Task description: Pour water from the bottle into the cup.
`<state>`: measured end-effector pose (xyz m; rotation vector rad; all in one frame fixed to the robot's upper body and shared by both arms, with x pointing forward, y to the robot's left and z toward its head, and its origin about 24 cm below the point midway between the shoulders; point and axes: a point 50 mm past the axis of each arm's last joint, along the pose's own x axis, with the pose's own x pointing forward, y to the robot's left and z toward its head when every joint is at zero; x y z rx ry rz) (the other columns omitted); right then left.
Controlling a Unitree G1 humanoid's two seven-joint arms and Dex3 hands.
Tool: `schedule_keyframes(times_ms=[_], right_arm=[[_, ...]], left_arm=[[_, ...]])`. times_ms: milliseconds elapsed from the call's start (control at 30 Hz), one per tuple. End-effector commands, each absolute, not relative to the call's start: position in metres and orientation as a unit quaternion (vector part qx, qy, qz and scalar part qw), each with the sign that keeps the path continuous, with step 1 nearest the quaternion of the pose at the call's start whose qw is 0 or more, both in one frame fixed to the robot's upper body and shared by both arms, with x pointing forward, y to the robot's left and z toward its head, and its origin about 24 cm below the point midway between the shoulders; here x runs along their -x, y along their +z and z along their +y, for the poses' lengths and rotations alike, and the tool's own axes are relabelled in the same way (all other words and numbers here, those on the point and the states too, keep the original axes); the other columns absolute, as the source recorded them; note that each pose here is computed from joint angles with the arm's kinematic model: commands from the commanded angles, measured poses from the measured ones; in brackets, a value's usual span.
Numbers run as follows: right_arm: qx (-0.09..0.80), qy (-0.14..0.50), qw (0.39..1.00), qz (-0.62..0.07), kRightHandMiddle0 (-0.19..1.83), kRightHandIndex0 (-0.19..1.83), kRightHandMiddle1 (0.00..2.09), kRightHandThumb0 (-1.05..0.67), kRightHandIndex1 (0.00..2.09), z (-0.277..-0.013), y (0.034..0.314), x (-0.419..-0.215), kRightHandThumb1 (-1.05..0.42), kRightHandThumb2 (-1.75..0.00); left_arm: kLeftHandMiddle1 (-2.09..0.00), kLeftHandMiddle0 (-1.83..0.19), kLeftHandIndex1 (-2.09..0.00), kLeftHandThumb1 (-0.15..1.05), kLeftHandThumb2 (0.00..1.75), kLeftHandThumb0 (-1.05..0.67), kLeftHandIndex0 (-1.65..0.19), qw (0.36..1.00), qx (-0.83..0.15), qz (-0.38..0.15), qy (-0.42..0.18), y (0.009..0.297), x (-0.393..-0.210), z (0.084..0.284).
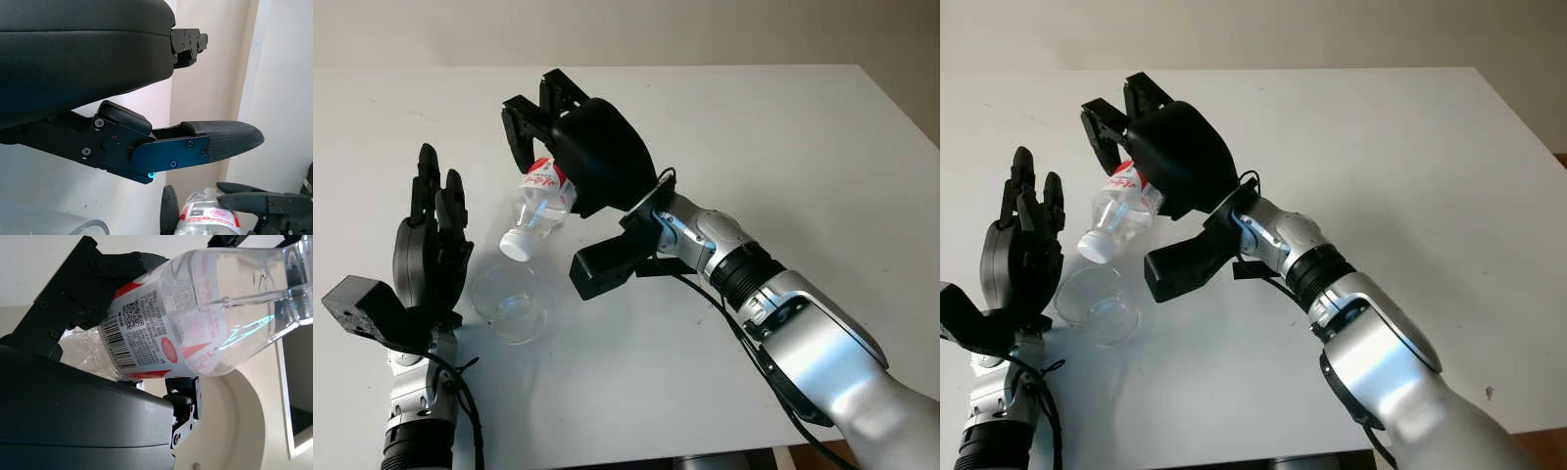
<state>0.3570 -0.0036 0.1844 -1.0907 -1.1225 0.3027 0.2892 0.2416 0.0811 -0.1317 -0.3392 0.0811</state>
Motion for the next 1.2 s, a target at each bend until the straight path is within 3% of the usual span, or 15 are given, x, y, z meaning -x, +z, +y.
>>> schedule_keyframes(times_ms=[0, 267, 567, 767, 1167], right_arm=[[0.480, 0.128, 0.687, -0.531, 0.87, 1.23, 2.09, -0.18, 2.09, 0.003, 0.194, -0.353, -0.77, -0.78], [0.484, 0.117, 0.670, -0.551, 0.94, 1.25, 2.09, -0.21, 2.09, 0.008, 0.193, -0.350, -0.75, -0.64], [0.501, 0.097, 0.635, -0.580, 0.88, 1.24, 2.09, -0.27, 2.09, 0.012, 0.194, -0.347, -0.83, -0.49], [0.498, 0.091, 0.630, -0.589, 0.94, 1.28, 2.09, -0.25, 2.09, 0.014, 0.194, -0.344, -0.74, -0.63], [0.513, 0.073, 0.604, -0.606, 0.88, 1.31, 2.09, -0.28, 2.09, 0.015, 0.193, -0.344, -0.75, -0.57]], left_arm=[[0.00, 0.08, 0.00, 1.05, 0.58, -0.87, 0.10, 0.984, 0.071, -0.159, 0.040, 0.073, -0.287, 0.238], [0.00, 0.06, 0.00, 1.05, 0.57, -0.88, 0.09, 0.984, 0.073, -0.158, 0.042, 0.073, -0.287, 0.238], [0.00, 0.07, 0.00, 1.05, 0.57, -0.87, 0.10, 0.983, 0.075, -0.159, 0.044, 0.073, -0.288, 0.237], [0.00, 0.07, 0.00, 1.05, 0.59, -0.88, 0.10, 0.984, 0.070, -0.159, 0.041, 0.073, -0.288, 0.237], [0.00, 0.05, 0.00, 1.05, 0.58, -0.88, 0.08, 0.984, 0.071, -0.160, 0.041, 0.073, -0.289, 0.238]])
